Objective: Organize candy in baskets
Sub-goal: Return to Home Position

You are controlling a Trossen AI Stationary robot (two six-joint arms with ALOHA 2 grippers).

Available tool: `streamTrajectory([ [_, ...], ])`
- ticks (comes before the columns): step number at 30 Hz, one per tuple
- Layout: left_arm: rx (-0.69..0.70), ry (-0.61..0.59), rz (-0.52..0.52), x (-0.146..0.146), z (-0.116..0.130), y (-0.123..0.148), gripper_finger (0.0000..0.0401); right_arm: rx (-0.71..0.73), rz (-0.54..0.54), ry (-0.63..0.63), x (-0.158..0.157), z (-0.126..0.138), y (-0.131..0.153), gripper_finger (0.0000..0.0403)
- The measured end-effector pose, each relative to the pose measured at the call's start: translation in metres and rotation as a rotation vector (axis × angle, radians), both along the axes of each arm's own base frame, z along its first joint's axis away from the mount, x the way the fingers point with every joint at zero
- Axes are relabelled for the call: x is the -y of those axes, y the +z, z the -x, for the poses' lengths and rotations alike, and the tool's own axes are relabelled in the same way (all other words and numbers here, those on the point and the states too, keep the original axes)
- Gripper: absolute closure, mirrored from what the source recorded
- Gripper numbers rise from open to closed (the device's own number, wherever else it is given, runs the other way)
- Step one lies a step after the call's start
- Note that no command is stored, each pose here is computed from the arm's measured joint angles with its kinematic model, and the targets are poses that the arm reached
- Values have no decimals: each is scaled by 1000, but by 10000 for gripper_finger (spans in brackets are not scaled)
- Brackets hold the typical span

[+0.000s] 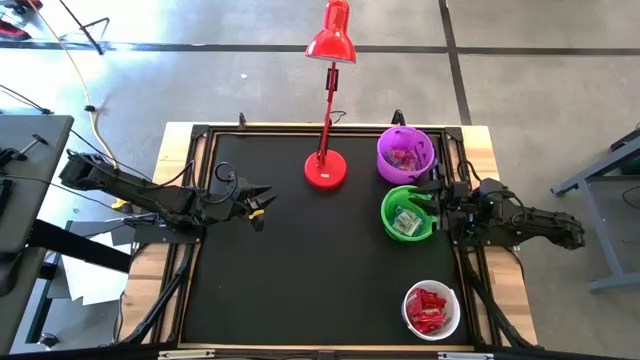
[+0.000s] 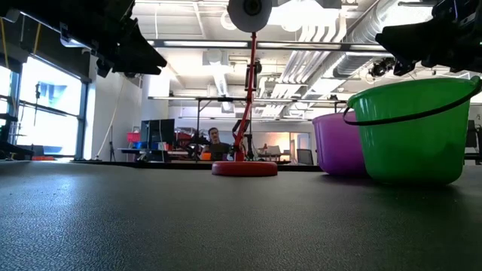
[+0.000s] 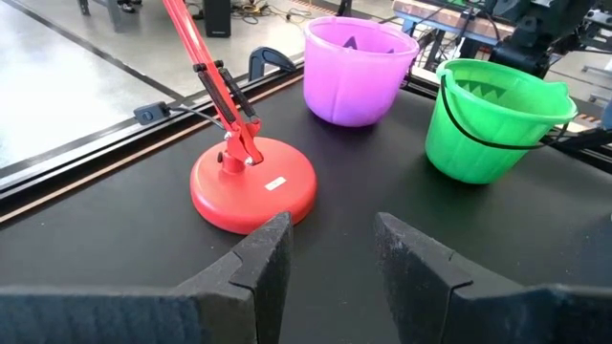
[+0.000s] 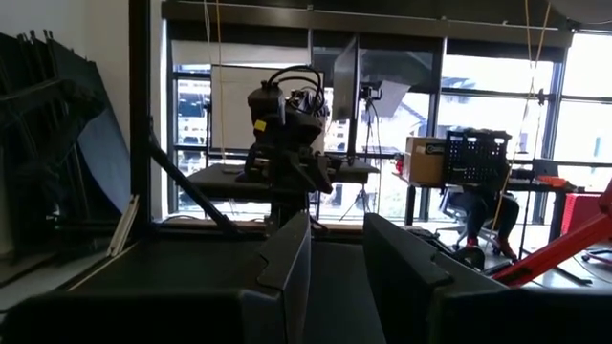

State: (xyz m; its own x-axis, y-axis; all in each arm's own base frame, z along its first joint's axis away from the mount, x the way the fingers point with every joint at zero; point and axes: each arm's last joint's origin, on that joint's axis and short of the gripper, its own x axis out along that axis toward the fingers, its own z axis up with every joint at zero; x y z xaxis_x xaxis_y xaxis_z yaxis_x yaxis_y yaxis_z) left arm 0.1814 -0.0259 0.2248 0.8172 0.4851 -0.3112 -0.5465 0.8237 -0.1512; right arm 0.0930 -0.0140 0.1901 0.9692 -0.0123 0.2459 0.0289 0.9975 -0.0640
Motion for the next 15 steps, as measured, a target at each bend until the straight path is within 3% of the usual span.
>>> streamTrajectory([
  [15, 0, -1, 0, 0, 0, 0, 266, -5, -3, 2, 0, 0, -1, 309],
])
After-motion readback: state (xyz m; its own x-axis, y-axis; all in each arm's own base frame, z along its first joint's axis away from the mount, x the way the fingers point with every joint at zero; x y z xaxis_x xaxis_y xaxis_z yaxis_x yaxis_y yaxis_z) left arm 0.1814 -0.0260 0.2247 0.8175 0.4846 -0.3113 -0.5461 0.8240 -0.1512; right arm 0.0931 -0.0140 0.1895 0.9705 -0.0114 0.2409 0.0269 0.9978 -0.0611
